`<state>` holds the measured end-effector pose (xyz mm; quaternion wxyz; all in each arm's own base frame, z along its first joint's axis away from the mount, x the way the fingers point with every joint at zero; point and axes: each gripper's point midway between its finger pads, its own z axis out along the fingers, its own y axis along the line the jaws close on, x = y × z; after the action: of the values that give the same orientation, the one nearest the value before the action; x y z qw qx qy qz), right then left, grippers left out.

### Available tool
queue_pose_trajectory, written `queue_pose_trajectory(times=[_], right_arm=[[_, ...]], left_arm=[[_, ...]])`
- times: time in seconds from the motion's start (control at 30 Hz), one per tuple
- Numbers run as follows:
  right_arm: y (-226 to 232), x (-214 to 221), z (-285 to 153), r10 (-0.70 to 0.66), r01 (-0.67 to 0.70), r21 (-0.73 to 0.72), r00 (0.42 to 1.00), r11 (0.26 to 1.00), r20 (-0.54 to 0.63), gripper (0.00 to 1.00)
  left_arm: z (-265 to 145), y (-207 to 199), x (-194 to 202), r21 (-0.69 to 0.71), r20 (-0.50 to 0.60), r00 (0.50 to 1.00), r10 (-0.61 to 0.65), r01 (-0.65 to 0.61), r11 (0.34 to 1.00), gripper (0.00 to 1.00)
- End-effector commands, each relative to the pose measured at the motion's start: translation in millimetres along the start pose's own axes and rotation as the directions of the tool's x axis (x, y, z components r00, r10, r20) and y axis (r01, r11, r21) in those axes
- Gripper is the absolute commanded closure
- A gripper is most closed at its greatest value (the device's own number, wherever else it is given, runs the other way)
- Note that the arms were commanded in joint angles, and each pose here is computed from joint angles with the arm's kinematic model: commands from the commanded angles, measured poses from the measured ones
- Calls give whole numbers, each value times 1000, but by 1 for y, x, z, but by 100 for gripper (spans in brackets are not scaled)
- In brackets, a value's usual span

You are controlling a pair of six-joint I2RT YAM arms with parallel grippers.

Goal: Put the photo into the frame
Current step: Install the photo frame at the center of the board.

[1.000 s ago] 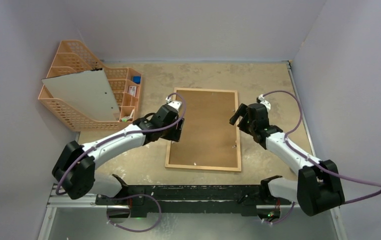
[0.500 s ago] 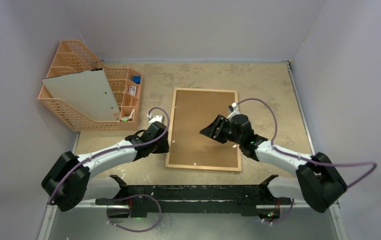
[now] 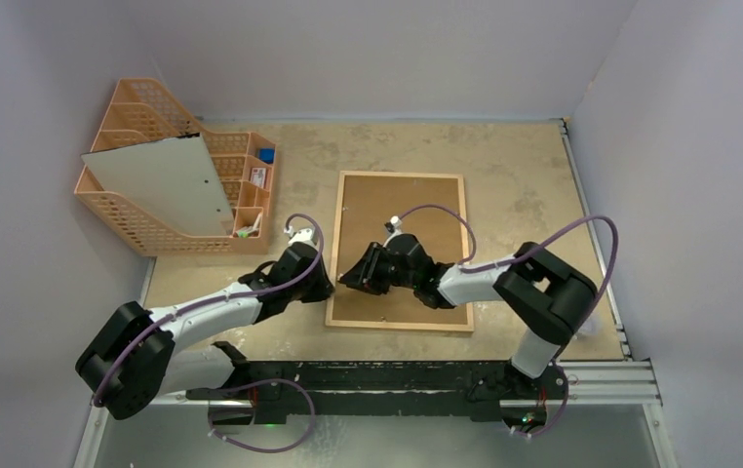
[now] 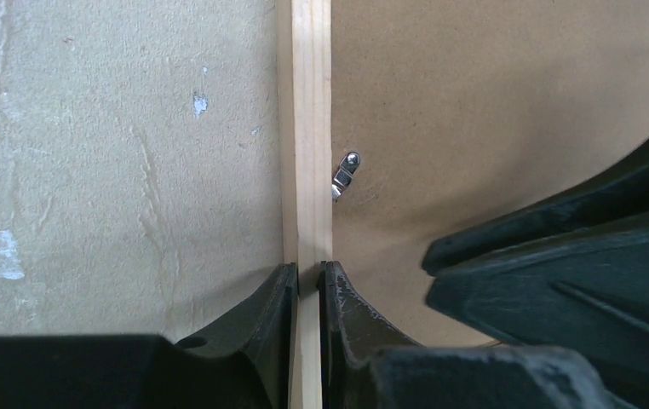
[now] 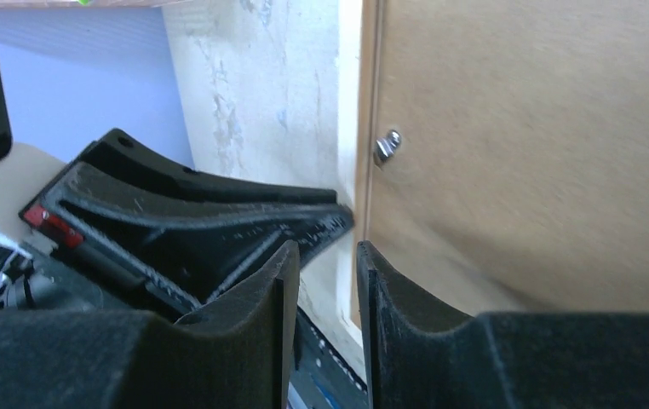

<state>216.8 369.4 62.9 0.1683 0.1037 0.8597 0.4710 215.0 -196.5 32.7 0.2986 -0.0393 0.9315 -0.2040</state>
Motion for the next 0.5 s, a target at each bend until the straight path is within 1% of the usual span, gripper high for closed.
queue_pose_trajectory(times=[0.0, 0.07, 0.17, 0.3, 0.47], right_arm=[[21, -10, 21, 26, -25, -17, 998, 1000, 58, 66], [16, -11, 29, 27, -29, 23, 997, 999, 72, 64], [12, -16, 37, 21, -29, 73, 994, 997, 105, 63], [-1, -15, 40, 26, -41, 131, 993, 991, 113, 61], [-19, -8, 49, 53, -69, 192, 995, 979, 88, 61]], left_arm=[[2, 4, 20, 7, -69, 998, 1, 0, 1000, 96], [2, 5, 21, 5, -71, 997, 2, -2, 1000, 100], [2, 8, 22, -8, -78, 997, 10, -11, 1000, 100], [2, 9, 23, -18, -83, 996, 13, -15, 1000, 100], [4, 12, 25, -28, -89, 996, 13, -16, 999, 100]])
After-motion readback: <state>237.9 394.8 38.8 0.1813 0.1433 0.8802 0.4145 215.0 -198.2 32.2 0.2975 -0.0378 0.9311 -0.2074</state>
